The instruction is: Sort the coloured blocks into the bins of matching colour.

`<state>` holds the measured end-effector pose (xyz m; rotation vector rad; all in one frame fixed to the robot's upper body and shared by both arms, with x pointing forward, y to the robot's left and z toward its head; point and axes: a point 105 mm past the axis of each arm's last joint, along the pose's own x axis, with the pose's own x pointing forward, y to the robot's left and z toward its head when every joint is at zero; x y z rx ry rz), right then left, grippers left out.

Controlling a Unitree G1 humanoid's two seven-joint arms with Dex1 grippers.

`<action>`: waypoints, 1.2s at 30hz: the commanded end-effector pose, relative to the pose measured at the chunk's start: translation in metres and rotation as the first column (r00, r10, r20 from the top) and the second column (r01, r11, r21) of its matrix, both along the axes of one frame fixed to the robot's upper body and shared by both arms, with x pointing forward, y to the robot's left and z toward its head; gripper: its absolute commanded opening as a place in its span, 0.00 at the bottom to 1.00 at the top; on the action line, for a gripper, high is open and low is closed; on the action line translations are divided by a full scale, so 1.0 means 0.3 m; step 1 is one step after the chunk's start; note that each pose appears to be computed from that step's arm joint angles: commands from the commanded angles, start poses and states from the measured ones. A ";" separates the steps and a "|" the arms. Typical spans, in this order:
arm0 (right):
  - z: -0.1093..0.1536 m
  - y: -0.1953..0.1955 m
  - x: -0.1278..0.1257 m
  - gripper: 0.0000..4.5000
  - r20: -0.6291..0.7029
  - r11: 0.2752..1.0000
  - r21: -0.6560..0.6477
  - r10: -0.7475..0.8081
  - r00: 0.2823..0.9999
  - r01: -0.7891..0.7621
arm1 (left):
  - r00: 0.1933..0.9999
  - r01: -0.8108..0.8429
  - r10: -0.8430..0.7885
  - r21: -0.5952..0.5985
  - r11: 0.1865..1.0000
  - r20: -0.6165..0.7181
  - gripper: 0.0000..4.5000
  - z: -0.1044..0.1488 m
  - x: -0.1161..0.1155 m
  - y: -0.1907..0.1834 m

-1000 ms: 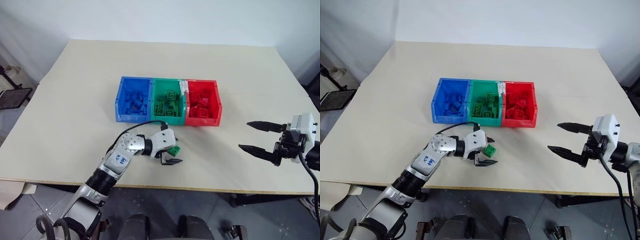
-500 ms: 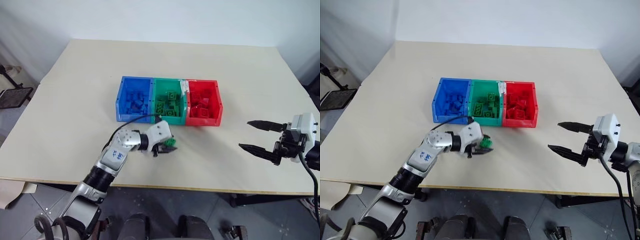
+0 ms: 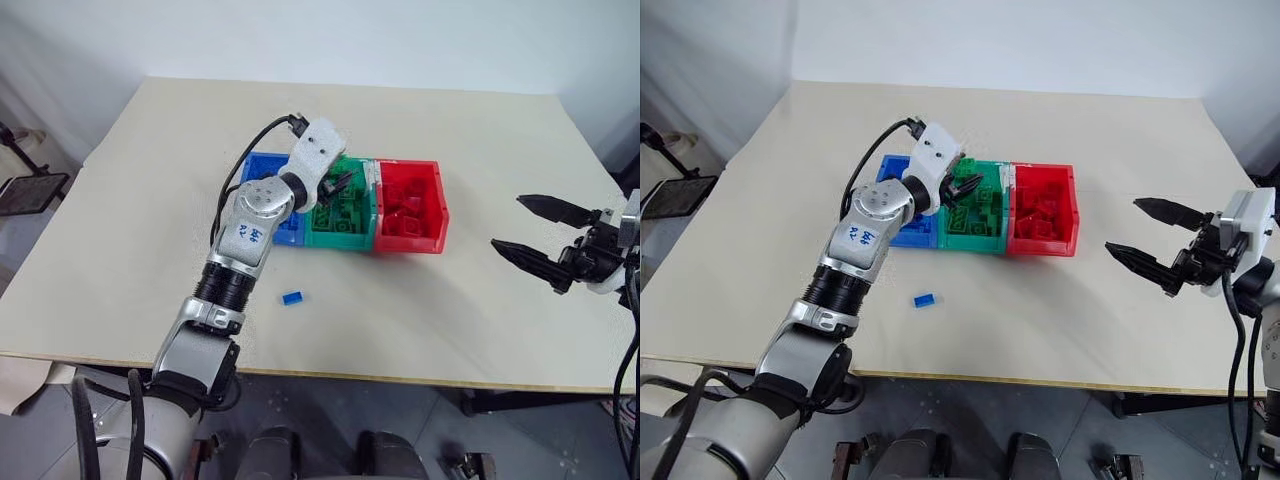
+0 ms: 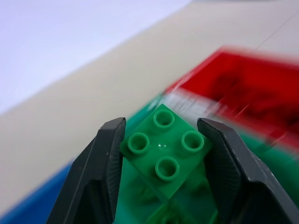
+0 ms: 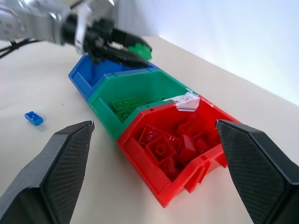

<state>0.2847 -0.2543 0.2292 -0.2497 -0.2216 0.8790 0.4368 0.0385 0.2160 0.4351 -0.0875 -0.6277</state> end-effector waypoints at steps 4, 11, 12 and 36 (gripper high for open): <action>0.027 -0.001 0.000 0.97 0.039 1.000 -0.001 0.006 0.999 -0.006 | 0.997 0.027 -0.026 -0.014 1.000 0.067 0.98 0.037 -0.002 -0.043; 0.026 0.012 0.020 0.97 0.029 0.999 -0.013 0.040 0.999 -0.039 | 0.990 0.125 -0.123 -0.025 0.992 0.071 0.99 0.045 -0.056 -0.023; 0.025 0.016 0.024 0.97 0.026 0.999 -0.017 0.048 0.999 -0.047 | 0.987 0.147 -0.145 -0.028 0.989 0.064 0.99 0.042 -0.072 -0.015; -0.017 0.053 0.086 0.97 -0.088 0.961 -0.144 0.224 0.971 -0.235 | 0.886 0.258 -0.230 0.016 0.966 -0.403 0.99 -0.259 -0.652 0.547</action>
